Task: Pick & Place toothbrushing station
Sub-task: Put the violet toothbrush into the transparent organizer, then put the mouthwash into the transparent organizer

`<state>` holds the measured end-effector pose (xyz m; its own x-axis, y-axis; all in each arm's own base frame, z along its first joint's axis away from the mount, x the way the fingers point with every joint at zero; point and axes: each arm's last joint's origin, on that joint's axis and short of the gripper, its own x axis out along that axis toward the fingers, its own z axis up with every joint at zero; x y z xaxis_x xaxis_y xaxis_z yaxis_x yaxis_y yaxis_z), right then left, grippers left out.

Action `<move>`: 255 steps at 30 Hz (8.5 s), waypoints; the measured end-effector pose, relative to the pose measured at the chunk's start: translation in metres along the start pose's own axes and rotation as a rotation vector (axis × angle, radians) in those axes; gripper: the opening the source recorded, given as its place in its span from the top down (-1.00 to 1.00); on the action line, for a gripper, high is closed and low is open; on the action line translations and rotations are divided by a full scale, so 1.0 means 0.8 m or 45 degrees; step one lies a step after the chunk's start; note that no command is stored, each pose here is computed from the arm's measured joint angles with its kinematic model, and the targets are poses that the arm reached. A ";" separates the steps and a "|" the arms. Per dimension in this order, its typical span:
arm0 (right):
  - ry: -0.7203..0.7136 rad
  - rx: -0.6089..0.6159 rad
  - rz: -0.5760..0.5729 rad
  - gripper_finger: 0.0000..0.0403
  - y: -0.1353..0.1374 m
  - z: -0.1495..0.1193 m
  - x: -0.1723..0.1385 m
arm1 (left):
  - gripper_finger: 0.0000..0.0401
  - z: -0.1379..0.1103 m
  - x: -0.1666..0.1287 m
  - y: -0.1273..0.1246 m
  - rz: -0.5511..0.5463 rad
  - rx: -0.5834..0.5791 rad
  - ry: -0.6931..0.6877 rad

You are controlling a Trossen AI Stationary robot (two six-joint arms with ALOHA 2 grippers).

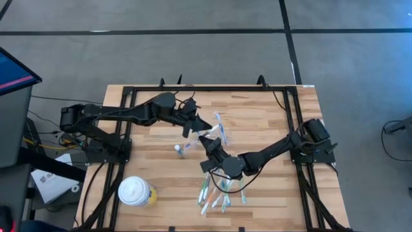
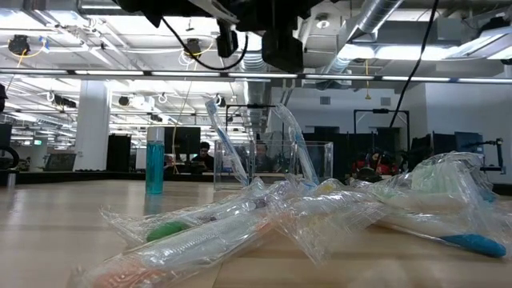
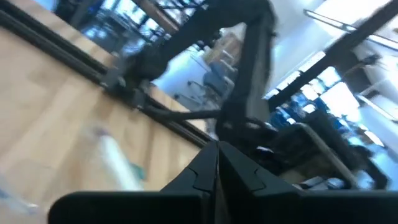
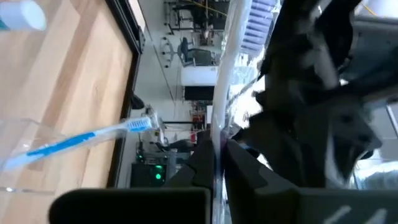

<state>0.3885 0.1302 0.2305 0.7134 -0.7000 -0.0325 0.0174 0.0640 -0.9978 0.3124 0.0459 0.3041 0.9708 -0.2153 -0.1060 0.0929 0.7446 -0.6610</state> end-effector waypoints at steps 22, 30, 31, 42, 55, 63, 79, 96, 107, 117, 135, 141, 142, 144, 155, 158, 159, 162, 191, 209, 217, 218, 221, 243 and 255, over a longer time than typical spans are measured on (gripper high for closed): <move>-0.140 0.701 0.325 0.97 -0.055 -0.045 -0.019 | 0.97 0.011 -0.026 -0.012 -0.030 0.285 -0.114; -0.229 0.985 0.411 0.97 -0.067 -0.085 -0.034 | 0.97 0.000 -0.048 -0.015 -0.014 0.349 -0.135; -0.240 1.018 0.411 0.97 -0.068 -0.090 -0.036 | 0.97 -0.001 -0.051 -0.015 -0.006 0.350 -0.144; -0.391 1.363 0.391 0.97 -0.056 -0.144 -0.042 | 0.97 -0.020 -0.070 -0.011 0.002 0.345 -0.137; -0.504 1.714 0.432 0.97 -0.024 -0.195 -0.028 | 0.97 -0.046 -0.067 -0.009 -0.015 0.551 -0.064; -0.565 1.859 0.411 0.97 -0.005 -0.218 -0.026 | 0.97 -0.060 -0.063 -0.016 -0.059 0.656 -0.023; -0.451 1.997 0.373 0.97 0.032 -0.258 -0.023 | 0.97 -0.076 -0.056 -0.035 -0.153 0.709 0.025; -0.433 1.999 0.370 0.97 0.038 -0.263 -0.023 | 0.97 -0.106 -0.053 -0.039 -0.116 0.762 0.067; -0.452 2.012 0.386 0.97 0.073 -0.253 -0.006 | 0.97 -0.128 -0.057 -0.027 -0.022 0.763 0.030; -0.386 2.044 0.436 0.96 0.095 -0.254 0.003 | 0.97 -0.134 -0.057 -0.032 -0.050 0.766 0.037; -0.333 2.003 0.471 0.71 0.104 -0.254 0.004 | 0.97 -0.134 -0.057 -0.033 -0.059 0.770 0.032; -0.306 2.008 0.437 0.70 0.104 -0.256 0.005 | 0.97 -0.134 -0.057 -0.033 -0.059 0.771 0.032; -0.302 2.008 0.435 0.70 0.104 -0.256 0.005 | 0.97 -0.134 -0.057 -0.033 -0.059 0.771 0.032; -0.295 2.007 0.430 0.70 0.104 -0.257 0.006 | 0.97 -0.136 -0.057 -0.031 -0.056 0.770 0.037; -0.261 2.000 0.415 0.70 0.102 -0.260 0.006 | 0.97 -0.138 -0.058 -0.029 -0.044 0.768 0.036; -0.211 1.970 0.443 0.65 0.103 -0.261 0.005 | 0.97 -0.138 -0.058 -0.029 -0.043 0.767 0.035; -0.201 1.980 0.451 0.61 0.103 -0.262 0.004 | 0.97 -0.138 -0.058 -0.029 -0.043 0.767 0.035; -0.178 1.990 0.463 0.49 0.102 -0.263 0.004 | 0.97 -0.138 -0.058 -0.029 -0.043 0.767 0.035; 0.355 2.222 1.022 0.34 0.056 -0.281 -0.058 | 0.97 -0.137 -0.058 -0.030 -0.048 0.770 0.026; 0.476 2.186 1.492 0.40 0.055 -0.268 -0.076 | 0.97 -0.137 -0.058 -0.030 -0.052 0.773 0.018; 0.402 2.277 1.371 0.40 0.055 -0.263 -0.058 | 0.97 -0.135 -0.058 -0.031 -0.061 0.775 -0.001; 0.423 2.298 1.381 0.40 0.056 -0.263 -0.057 | 0.97 -0.135 -0.058 -0.031 -0.061 0.775 -0.002; 0.548 2.349 1.537 0.40 0.064 -0.264 -0.055 | 0.97 -0.135 -0.058 -0.032 -0.063 0.776 -0.006; 1.199 2.118 1.539 0.21 0.050 -0.262 -0.069 | 0.97 -0.132 -0.058 -0.032 -0.064 0.842 -0.031; 1.364 2.102 1.391 0.30 0.055 -0.271 -0.076 | 0.97 -0.132 -0.058 -0.032 -0.063 0.841 -0.030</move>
<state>0.1941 0.0210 0.1757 0.3399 0.0365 -0.9398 0.7948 0.5230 0.3078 0.2415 -0.0296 0.2472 0.9657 -0.2511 -0.0658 0.2466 0.9666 -0.0694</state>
